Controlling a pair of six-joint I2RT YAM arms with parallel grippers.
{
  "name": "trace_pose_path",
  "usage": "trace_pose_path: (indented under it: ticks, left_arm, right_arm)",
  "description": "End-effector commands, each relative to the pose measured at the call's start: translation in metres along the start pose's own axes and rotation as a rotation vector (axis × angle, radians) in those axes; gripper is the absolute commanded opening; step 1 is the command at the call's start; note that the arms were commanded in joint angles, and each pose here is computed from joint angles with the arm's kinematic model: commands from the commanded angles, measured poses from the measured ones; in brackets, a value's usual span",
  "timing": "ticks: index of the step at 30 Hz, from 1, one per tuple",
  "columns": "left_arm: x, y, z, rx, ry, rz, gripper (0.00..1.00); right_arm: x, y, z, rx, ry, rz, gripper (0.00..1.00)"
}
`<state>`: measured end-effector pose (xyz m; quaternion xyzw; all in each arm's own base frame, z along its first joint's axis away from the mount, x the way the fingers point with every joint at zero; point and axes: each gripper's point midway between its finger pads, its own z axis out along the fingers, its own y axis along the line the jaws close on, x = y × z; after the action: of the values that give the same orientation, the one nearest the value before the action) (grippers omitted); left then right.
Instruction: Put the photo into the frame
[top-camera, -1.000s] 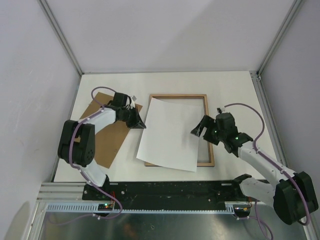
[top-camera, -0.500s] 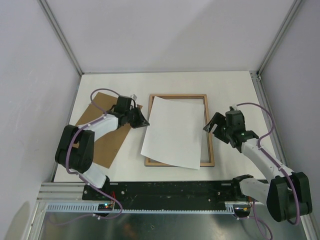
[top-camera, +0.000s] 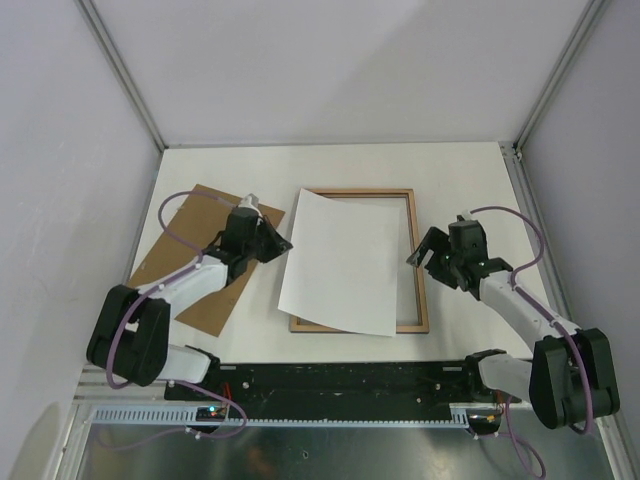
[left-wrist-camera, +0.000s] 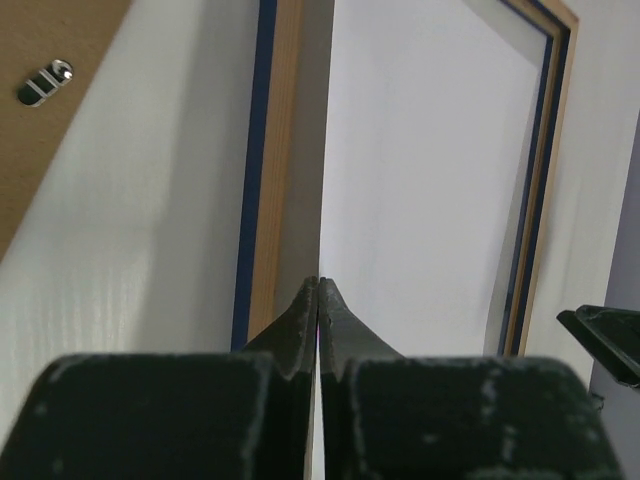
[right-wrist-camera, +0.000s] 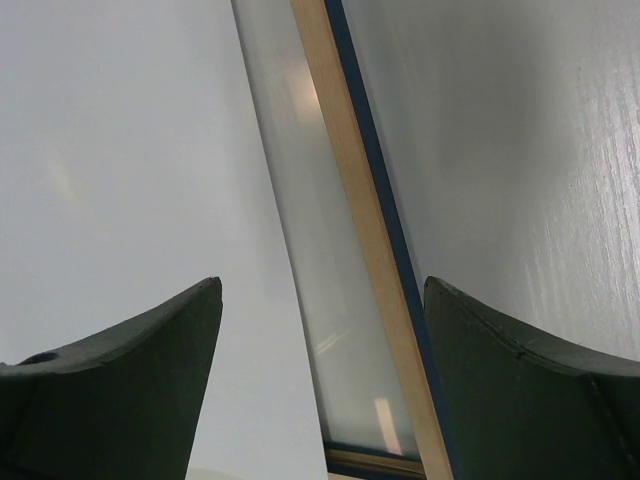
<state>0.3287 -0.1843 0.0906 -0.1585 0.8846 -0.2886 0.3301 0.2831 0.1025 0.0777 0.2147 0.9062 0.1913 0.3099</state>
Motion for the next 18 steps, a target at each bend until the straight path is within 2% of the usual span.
trace_pose_path:
  ticks: [1, 18]
  left_arm:
    - [-0.023, -0.01, -0.007, 0.03, -0.145, -0.022, 0.0]
    - [-0.005, -0.023, 0.008, 0.001, -0.21, -0.007, 0.0]
  right_arm:
    - [-0.017, 0.013, 0.003, -0.039, -0.043, -0.001, 0.86]
    - [-0.025, -0.001, 0.018, -0.01, -0.047, 0.047, 0.85]
